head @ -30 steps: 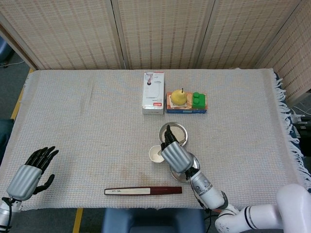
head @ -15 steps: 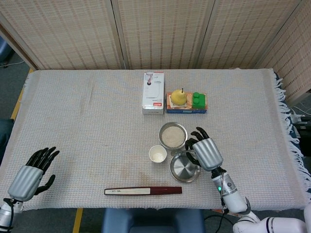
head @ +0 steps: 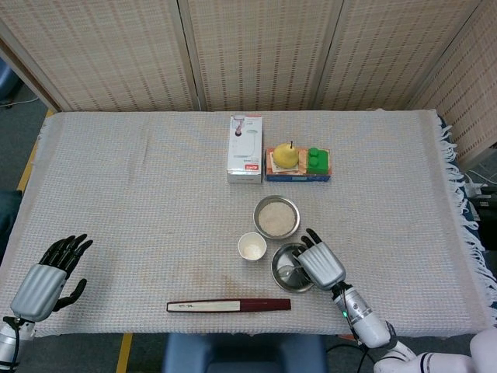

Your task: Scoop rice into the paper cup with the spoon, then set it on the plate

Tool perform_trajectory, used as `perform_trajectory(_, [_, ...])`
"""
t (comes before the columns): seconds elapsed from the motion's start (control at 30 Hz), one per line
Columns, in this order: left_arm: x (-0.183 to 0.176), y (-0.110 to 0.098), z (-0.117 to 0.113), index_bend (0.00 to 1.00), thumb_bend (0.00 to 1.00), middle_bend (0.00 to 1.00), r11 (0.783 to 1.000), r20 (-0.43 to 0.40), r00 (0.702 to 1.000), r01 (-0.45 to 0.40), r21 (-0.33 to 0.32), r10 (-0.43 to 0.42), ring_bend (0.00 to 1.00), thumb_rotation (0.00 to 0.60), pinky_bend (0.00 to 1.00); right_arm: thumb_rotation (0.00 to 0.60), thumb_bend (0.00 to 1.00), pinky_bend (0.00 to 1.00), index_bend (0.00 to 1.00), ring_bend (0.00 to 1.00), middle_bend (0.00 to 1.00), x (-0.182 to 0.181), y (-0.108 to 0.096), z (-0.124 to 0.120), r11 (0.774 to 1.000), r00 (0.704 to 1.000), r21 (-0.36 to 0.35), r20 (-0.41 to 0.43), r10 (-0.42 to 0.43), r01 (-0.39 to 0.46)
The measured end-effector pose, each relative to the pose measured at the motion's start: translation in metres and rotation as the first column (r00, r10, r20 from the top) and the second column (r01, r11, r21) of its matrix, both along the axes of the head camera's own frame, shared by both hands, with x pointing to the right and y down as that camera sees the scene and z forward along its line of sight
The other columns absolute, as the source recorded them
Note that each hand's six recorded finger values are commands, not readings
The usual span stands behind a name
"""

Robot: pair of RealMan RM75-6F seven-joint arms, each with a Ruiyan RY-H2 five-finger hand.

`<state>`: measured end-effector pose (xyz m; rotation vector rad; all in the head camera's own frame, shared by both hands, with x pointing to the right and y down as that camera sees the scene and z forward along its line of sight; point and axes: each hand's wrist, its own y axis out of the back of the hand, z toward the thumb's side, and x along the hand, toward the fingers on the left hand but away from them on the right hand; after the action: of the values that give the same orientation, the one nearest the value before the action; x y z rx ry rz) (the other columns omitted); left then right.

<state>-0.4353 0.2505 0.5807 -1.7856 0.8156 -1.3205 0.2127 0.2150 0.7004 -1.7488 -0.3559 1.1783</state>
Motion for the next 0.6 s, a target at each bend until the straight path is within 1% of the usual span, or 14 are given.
perform_trajectory(0.07, [-0.0008,-0.0004,0.0005,0.00,0.45,0.00,1.000,0.002,1.000,0.002,-0.002,-0.002,0.00,0.600,0.10,0.600,0.36,0.15,0.75,0.23,0.57,-0.0019,0.0019,0.0023,1.000,1.000,0.001,-0.008,-0.018,0.018])
perform_trajectory(0.17, [-0.0021,-0.0012,0.0016,0.00,0.45,0.00,1.000,0.003,1.000,0.008,-0.006,-0.008,0.00,0.600,0.11,0.600,0.36,0.15,0.63,0.20,0.53,-0.0003,0.0043,0.0055,1.000,0.999,-0.014,-0.028,-0.029,0.028])
perform_trajectory(0.23, [-0.0029,-0.0017,0.0025,0.00,0.45,0.00,1.000,0.005,1.000,0.012,-0.009,-0.012,0.00,0.600,0.10,0.600,0.36,0.15,0.58,0.19,0.51,0.0018,0.0053,0.0074,0.999,0.999,-0.030,-0.045,-0.029,0.028])
perform_trajectory(0.33, [-0.0025,-0.0013,0.0035,0.00,0.45,0.00,1.000,0.011,1.000,0.010,-0.012,-0.009,0.00,0.600,0.10,0.600,0.36,0.15,0.53,0.19,0.49,0.0034,0.0058,0.0080,0.998,0.998,-0.050,-0.058,-0.028,0.025])
perform_trajectory(0.43, [0.0005,0.0007,0.0038,0.00,0.45,0.00,1.000,0.015,1.000,-0.003,-0.012,0.003,0.00,0.600,0.10,0.600,0.36,0.15,0.47,0.19,0.46,0.0034,0.0061,0.0060,0.998,0.998,-0.061,-0.061,-0.031,0.027])
perform_trajectory(0.53, [0.0021,0.0019,0.0038,0.00,0.45,0.00,1.000,0.016,1.000,-0.006,-0.012,0.006,0.00,0.600,0.10,0.600,0.36,0.15,0.40,0.18,0.42,0.0039,0.0055,0.0024,0.998,0.998,-0.061,-0.060,-0.031,0.028])
perform_trajectory(0.6, [0.0021,0.0020,0.0037,0.00,0.45,0.00,1.000,0.016,1.000,-0.005,-0.012,0.005,0.00,0.600,0.10,0.600,0.36,0.15,0.37,0.18,0.41,0.0044,0.0052,0.0012,0.998,0.998,-0.058,-0.059,-0.030,0.027])
